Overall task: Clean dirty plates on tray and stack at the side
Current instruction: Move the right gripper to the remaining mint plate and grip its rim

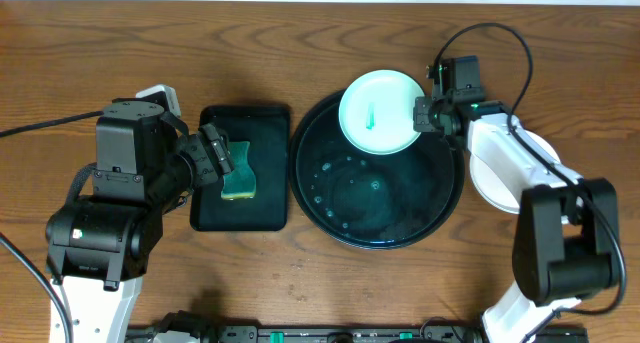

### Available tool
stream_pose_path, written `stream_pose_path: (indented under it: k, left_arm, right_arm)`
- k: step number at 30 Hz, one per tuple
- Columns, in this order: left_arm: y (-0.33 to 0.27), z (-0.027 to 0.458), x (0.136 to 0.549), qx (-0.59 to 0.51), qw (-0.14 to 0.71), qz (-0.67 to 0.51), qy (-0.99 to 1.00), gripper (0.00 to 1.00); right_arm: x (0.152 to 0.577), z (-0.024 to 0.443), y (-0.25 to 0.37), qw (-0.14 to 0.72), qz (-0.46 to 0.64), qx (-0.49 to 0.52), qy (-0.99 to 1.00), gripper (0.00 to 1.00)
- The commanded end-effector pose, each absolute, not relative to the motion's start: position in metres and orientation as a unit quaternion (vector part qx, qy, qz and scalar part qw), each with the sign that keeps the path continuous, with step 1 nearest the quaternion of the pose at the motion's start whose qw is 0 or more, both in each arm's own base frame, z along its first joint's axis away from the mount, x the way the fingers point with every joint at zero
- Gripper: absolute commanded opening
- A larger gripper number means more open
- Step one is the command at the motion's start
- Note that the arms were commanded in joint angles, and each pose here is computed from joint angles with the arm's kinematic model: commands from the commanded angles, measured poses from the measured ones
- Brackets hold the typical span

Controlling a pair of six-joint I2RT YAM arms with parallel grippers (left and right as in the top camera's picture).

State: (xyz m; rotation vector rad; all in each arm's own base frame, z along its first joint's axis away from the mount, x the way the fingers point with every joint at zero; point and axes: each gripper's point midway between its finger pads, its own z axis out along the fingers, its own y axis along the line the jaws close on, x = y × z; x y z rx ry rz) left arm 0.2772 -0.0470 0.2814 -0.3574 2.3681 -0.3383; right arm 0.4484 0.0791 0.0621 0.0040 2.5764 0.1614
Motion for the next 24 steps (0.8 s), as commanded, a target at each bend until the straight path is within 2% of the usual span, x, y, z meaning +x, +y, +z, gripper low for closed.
stream_pose_path:
  k: [1, 12, 17, 18, 19, 21, 22, 24]
  left_arm:
    - [-0.047, 0.290, 0.279, -0.135, 0.363, -0.133, 0.912, 0.81]
    - [-0.047, 0.290, 0.279, -0.135, 0.363, -0.133, 0.912, 0.81]
    - [-0.047, 0.290, 0.279, -0.135, 0.363, -0.133, 0.912, 0.81]
    - [-0.047, 0.290, 0.279, -0.135, 0.363, -0.133, 0.912, 0.81]
    - [-0.047, 0.290, 0.279, -0.135, 0.363, -0.133, 0.912, 0.81]
    - [-0.047, 0.290, 0.279, -0.135, 0.363, -0.133, 0.912, 0.81]
    - [-0.047, 0.290, 0.279, -0.135, 0.363, -0.133, 0.912, 0.81]
    - [-0.047, 0.290, 0.279, -0.135, 0.363, -0.133, 0.912, 0.81]
  right_arm:
    - [0.442, 0.075, 0.092, 0.273, 0.097, -0.005, 0.957, 0.01]
    - [0.356, 0.027, 0.094, 0.086, 0.077, -0.025, 0.993, 0.01]
    - [0.344, 0.024, 0.090, 0.063, 0.067, -0.033, 0.995, 0.01]
    - [0.350, 0.025, 0.088, 0.075, 0.062, -0.033, 0.995, 0.08]
    - [0.358, 0.026, 0.087, 0.091, 0.060, -0.031, 0.994, 0.22]
    - [0.376, 0.030, 0.087, 0.129, 0.065, -0.028, 0.989, 0.36]
    - [0.389, 0.034, 0.087, 0.154, 0.069, -0.026, 0.985, 0.41]
    - [0.408, 0.041, 0.090, 0.196, 0.075, -0.028, 0.977, 0.43]
